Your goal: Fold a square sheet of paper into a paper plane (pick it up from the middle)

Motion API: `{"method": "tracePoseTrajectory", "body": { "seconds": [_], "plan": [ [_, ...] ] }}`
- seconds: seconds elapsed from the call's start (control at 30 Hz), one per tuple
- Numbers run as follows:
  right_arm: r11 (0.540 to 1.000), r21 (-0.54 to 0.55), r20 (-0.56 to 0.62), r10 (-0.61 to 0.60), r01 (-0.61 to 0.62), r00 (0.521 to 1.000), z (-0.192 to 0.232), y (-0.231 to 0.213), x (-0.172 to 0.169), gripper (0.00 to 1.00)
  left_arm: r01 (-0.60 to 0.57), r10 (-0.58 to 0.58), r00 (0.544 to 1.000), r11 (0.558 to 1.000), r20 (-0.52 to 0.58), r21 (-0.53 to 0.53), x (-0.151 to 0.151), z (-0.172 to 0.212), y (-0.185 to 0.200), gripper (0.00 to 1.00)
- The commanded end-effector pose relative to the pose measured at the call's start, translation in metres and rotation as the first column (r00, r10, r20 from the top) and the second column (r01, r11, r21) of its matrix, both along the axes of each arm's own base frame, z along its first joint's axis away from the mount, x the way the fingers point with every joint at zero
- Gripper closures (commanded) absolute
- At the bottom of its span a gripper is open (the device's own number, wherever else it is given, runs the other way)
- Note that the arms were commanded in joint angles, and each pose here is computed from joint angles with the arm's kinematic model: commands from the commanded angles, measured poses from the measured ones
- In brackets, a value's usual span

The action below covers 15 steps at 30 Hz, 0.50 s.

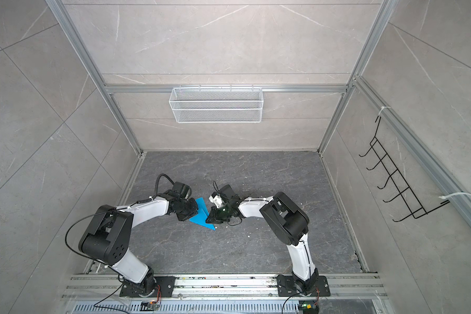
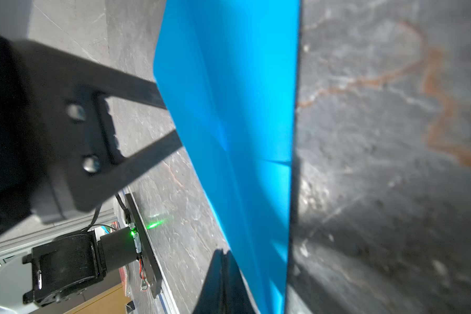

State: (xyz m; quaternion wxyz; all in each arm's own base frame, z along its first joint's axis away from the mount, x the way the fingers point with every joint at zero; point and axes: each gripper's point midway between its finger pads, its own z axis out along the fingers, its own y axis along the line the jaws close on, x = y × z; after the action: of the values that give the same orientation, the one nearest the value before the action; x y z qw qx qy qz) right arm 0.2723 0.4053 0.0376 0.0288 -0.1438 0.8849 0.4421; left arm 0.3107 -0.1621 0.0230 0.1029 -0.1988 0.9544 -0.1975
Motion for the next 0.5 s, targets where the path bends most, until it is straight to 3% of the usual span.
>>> {"method": "tracePoseTrajectory", "body": {
  "seconds": [0.0, 0.23, 0.47],
  "plan": [
    [0.999, -0.035, -0.006, -0.014, 0.014, 1.000, -0.008, 0.002, 0.010, 0.94, -0.031, 0.031, 0.999, 0.999, 0.013, 0.014, 0.008, 0.003, 0.003, 0.91],
    [0.997, -0.073, 0.018, -0.035, 0.036, 0.999, -0.008, 0.007, 0.026, 0.94, -0.026, 0.026, 1.000, 0.999, 0.014, 0.020, 0.008, 0.007, 0.003, 0.91],
    [0.999, -0.041, 0.028, -0.030, 0.031, 0.999, 0.000, 0.010, 0.029, 0.94, 0.015, -0.011, 0.992, 0.999, 0.127, -0.031, 0.014, 0.047, -0.003, 0.90]
  ]
}}
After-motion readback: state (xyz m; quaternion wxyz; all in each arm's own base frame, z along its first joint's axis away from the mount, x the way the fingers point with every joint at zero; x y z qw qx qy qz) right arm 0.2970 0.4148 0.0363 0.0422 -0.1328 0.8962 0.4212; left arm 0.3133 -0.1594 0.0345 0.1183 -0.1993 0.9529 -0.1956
